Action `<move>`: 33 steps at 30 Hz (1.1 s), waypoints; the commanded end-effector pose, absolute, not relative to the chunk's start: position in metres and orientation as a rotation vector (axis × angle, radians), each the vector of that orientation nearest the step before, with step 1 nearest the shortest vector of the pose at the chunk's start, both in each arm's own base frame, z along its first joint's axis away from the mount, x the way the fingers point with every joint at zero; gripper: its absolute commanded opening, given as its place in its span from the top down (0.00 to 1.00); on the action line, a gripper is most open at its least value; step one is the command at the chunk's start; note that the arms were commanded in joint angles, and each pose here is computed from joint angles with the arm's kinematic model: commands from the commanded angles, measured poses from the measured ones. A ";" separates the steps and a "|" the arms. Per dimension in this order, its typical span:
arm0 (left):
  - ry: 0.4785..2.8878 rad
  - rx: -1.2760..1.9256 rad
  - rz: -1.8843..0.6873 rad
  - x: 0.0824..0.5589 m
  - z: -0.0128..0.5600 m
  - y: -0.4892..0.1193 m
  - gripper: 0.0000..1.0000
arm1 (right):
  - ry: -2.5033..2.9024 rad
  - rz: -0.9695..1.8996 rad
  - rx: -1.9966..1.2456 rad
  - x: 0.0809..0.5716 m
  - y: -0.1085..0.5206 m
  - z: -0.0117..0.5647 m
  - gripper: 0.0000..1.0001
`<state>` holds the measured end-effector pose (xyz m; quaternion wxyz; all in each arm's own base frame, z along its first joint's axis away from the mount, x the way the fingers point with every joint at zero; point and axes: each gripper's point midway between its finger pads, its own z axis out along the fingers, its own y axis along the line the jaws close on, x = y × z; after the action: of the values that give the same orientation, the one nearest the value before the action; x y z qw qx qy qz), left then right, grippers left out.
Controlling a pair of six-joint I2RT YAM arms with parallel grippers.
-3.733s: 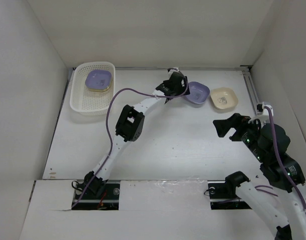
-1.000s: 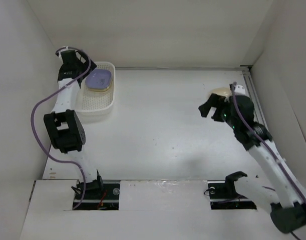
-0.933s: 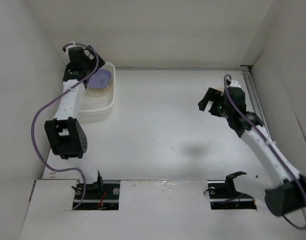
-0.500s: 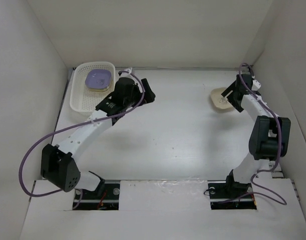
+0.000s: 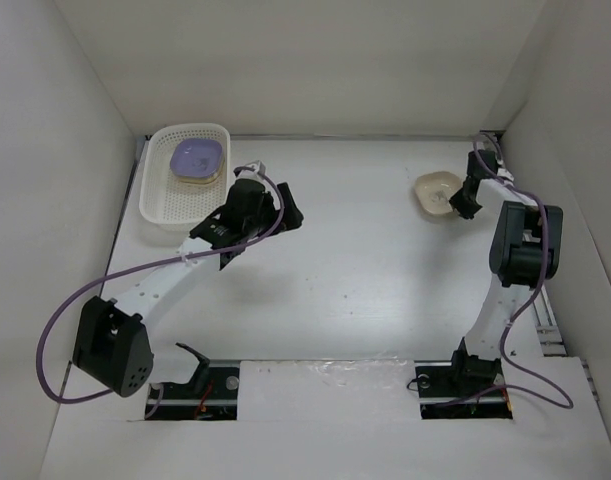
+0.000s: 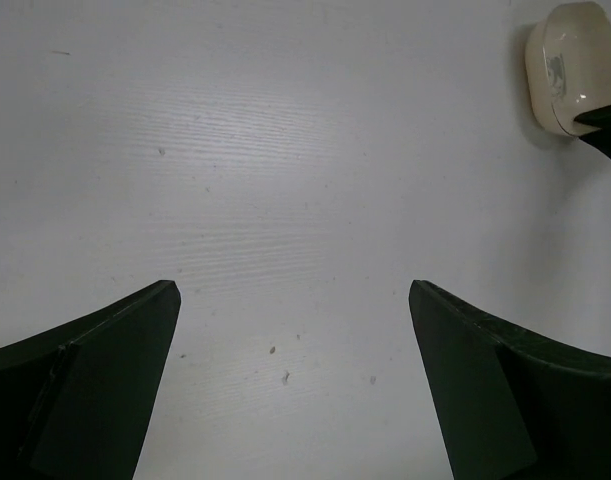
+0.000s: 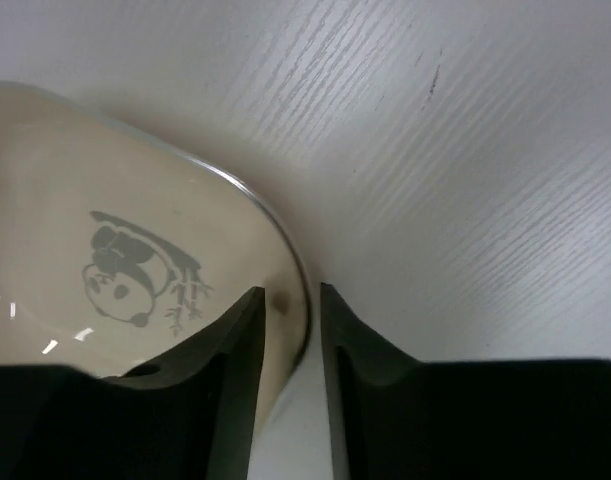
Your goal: Place the plates into the plastic bin on the countertop
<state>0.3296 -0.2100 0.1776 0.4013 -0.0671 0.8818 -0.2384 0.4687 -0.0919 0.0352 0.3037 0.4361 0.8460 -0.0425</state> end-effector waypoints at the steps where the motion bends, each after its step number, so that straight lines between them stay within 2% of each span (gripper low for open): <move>1: 2.134 -0.206 -0.600 0.340 0.207 -0.205 0.00 | 2.204 -0.079 1.156 0.481 -0.095 0.054 0.67; 2: 2.154 -0.206 -0.589 0.340 0.202 -0.205 0.00 | 2.205 -0.067 1.153 0.484 -0.094 0.054 0.73; 3: 2.170 -0.213 -0.568 0.340 0.197 -0.203 0.00 | 2.236 -0.070 1.144 0.481 -0.092 0.049 0.90; 4: 2.162 -0.223 -0.550 0.342 0.201 -0.200 0.00 | 2.249 -0.054 1.130 0.482 -0.085 0.051 1.00; 7: 2.184 -0.243 -0.496 0.350 0.190 -0.198 0.00 | 2.231 -0.076 1.007 0.488 -0.067 0.077 1.00; 13: 2.206 -0.147 -0.453 0.371 0.199 -0.228 0.00 | 2.218 -0.014 0.503 0.489 0.037 0.147 1.00; 15: 2.187 -0.118 -0.397 0.377 0.209 -0.240 0.00 | 2.251 0.005 0.371 0.477 0.079 0.155 1.00; 18: 2.231 -0.081 -0.388 0.376 0.192 -0.257 0.00 | 2.262 0.098 0.204 0.459 0.133 0.170 1.00; 25: 2.219 -0.099 -0.353 0.383 0.189 -0.255 0.00 | 2.241 0.388 0.002 0.417 0.215 0.196 1.00; 28: 2.217 -0.122 -0.288 0.386 0.184 -0.246 0.06 | 2.219 0.434 -0.049 0.402 0.231 0.206 1.00; 29: 2.225 -0.134 -0.274 0.385 0.179 -0.243 0.15 | 2.203 0.441 -0.068 0.396 0.239 0.213 1.00; 31: 2.222 -0.140 -0.260 0.385 0.175 -0.241 0.25 | 2.200 0.443 -0.063 0.392 0.241 0.217 1.00; 32: 2.208 -0.134 -0.278 0.384 0.181 -0.245 0.32 | 2.194 0.483 -0.092 0.385 0.249 0.222 1.00; 33: 2.218 -0.121 -0.264 0.382 0.176 -0.243 0.54 | 2.206 0.494 -0.110 0.380 0.254 0.218 1.00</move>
<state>0.3805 -0.2485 0.1685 0.4185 -0.0490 0.8988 -0.1212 0.3890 0.2359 0.1914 0.4043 -0.0283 0.9006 0.1568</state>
